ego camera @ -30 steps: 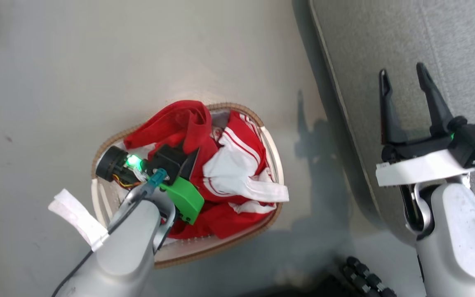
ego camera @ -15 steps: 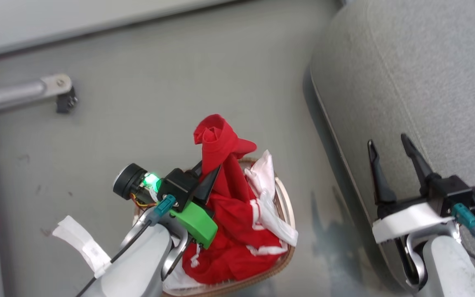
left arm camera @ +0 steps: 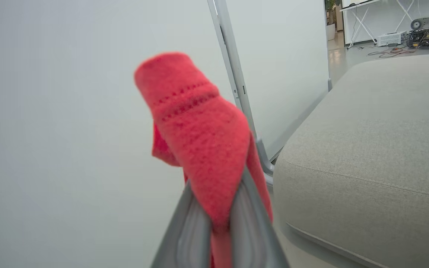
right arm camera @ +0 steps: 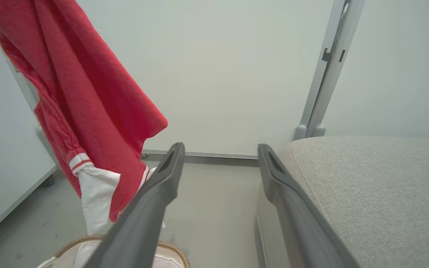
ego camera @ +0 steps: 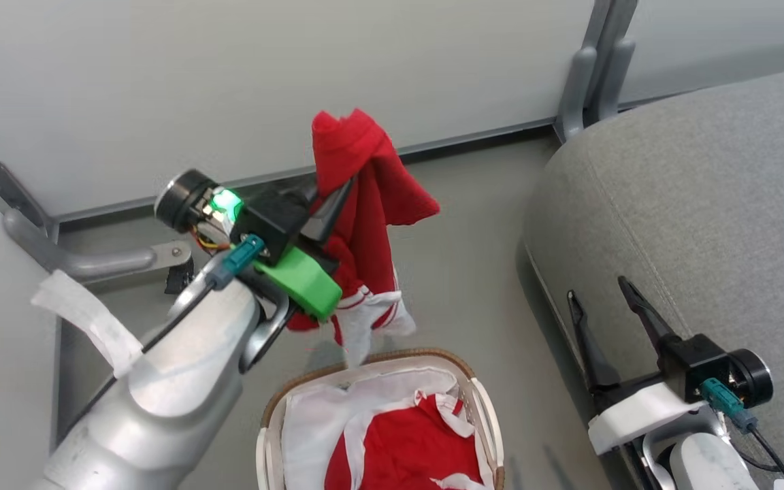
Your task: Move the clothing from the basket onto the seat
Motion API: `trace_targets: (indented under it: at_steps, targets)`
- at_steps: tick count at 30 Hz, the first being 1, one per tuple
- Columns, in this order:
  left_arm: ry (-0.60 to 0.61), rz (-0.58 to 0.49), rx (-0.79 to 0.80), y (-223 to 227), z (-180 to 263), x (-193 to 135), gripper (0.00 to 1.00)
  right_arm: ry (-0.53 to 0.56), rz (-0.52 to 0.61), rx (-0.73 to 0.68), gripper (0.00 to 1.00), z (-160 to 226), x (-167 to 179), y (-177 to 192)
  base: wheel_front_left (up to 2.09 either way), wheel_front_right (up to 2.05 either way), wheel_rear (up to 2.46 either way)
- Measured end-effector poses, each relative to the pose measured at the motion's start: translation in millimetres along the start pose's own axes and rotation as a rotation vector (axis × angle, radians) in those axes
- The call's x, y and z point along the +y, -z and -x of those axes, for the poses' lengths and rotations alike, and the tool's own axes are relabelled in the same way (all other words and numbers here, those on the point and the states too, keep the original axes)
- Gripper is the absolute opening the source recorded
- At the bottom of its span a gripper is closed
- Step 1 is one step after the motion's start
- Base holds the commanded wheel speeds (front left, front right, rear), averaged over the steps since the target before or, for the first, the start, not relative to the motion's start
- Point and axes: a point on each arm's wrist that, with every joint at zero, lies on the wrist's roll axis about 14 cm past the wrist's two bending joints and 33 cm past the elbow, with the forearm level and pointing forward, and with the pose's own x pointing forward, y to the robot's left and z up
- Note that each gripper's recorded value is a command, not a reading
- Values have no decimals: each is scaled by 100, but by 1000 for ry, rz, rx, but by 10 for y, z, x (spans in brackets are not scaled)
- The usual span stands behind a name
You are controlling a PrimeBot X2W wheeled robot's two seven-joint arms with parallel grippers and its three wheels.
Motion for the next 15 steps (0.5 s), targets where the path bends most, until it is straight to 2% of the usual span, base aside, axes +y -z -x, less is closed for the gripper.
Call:
trace_targets:
  at_steps: [7,15]
  targets:
    - [-10,-135,-106,-696,-114,187,0,-72,18,-83,100,15,240,-297,0,0,0]
    - [15,-191,-127,-937,-216,179,0,-178,31,-129,100,-54,578,-463,0,0,0]
